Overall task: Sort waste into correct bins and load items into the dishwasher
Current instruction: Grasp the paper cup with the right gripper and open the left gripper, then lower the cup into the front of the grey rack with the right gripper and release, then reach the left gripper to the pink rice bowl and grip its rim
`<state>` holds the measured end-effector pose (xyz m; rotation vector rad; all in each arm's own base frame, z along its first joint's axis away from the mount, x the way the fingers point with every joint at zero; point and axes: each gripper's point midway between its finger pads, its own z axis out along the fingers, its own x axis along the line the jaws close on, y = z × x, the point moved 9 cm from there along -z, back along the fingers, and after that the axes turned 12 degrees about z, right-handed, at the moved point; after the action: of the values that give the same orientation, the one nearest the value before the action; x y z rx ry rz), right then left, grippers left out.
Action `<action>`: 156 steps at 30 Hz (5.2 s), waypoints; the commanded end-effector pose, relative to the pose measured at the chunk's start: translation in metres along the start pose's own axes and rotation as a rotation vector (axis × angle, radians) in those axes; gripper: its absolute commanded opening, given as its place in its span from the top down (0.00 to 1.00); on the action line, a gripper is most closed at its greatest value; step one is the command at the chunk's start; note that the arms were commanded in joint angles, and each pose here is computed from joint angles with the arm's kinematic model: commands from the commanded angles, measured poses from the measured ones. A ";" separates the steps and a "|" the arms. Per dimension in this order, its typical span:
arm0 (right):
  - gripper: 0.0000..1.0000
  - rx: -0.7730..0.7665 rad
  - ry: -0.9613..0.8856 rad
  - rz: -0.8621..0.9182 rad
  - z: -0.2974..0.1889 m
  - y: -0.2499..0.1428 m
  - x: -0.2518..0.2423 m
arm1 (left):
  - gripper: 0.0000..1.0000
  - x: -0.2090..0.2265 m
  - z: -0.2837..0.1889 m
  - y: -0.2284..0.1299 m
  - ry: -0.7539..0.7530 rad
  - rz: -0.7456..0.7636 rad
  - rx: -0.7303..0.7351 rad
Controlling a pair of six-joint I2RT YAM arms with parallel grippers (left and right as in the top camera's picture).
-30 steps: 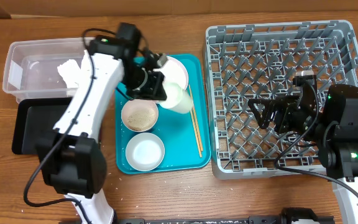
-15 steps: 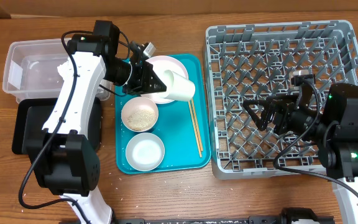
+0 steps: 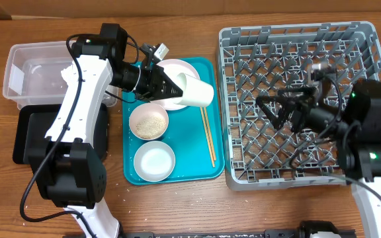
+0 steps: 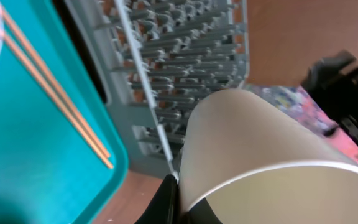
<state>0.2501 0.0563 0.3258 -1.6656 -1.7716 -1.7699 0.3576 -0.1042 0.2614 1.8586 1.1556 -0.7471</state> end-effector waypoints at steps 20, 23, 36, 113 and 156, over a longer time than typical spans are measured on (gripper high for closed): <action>0.02 0.207 0.483 -0.098 0.110 0.013 -0.006 | 0.96 -0.030 -0.004 0.004 -0.292 0.087 -0.098; 0.02 0.204 0.503 -0.119 0.115 0.012 -0.003 | 0.96 -0.034 -0.002 0.003 -0.319 0.086 -0.098; 0.11 0.193 0.523 -0.158 0.126 0.007 0.013 | 0.96 -0.045 0.015 0.002 -0.338 0.128 -0.056; 0.13 0.569 -1.102 0.442 0.074 -0.105 -0.029 | 0.37 0.010 -0.044 0.044 0.752 0.187 -0.048; 0.07 0.243 -0.966 0.418 0.024 0.022 -0.038 | 0.58 0.048 0.078 -0.032 1.096 -0.351 0.030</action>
<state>0.2927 0.0458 0.2960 -2.7396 -1.5720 -0.4841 0.3454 -0.1457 0.1764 2.2152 2.1051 0.1827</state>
